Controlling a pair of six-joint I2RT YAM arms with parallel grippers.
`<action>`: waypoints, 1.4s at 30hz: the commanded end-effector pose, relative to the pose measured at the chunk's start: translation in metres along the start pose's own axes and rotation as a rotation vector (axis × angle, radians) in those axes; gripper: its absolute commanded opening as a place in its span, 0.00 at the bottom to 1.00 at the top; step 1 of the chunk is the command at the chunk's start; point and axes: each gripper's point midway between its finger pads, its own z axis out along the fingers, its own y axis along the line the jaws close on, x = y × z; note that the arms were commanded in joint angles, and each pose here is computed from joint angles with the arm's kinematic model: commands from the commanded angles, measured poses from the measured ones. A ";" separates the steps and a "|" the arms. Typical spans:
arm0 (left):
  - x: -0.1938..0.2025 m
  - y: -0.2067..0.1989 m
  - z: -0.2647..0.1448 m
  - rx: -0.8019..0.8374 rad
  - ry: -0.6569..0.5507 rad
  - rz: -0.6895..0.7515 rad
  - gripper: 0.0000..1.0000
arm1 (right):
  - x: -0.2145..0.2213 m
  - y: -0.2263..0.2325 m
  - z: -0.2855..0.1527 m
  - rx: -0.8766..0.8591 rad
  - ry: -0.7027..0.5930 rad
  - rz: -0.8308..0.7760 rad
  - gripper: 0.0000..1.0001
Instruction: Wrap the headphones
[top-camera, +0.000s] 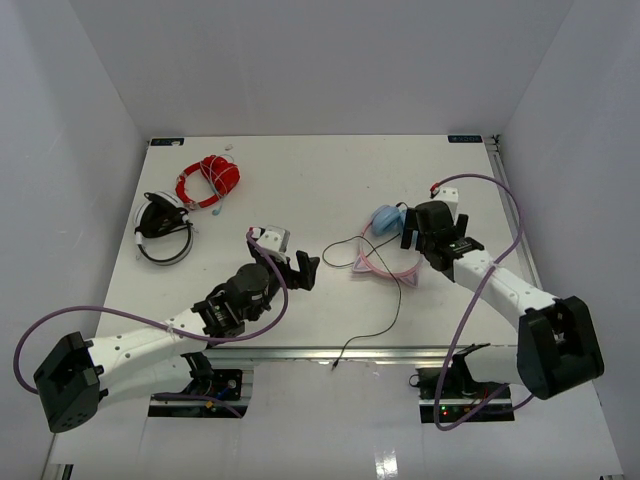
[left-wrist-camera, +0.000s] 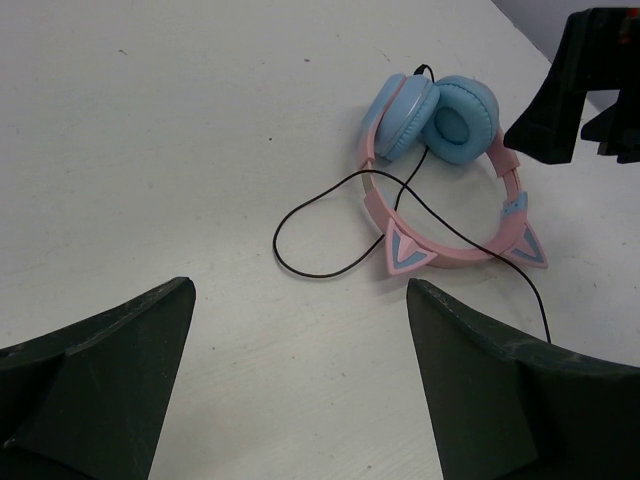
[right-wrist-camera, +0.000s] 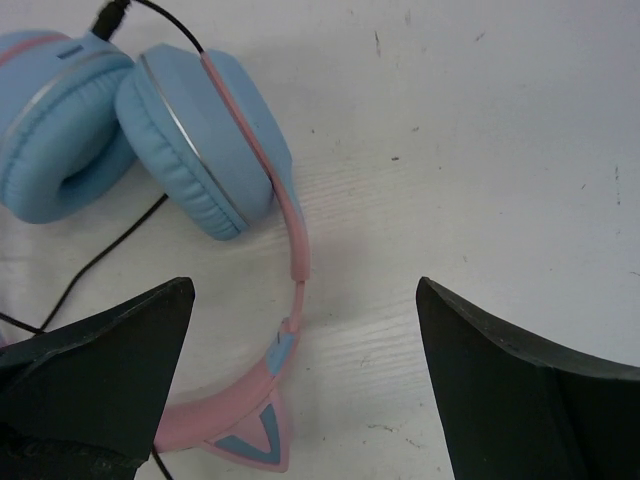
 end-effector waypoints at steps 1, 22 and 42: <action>-0.006 -0.001 -0.002 0.012 -0.024 -0.008 0.98 | 0.008 0.009 0.021 -0.039 0.065 -0.053 0.99; -0.002 -0.001 -0.001 0.008 -0.014 -0.005 0.98 | -0.039 0.053 0.098 -0.267 0.018 -0.157 0.81; -0.002 0.003 0.000 -0.017 -0.012 -0.002 0.98 | -0.240 0.066 -0.100 -0.125 -0.756 -0.356 0.08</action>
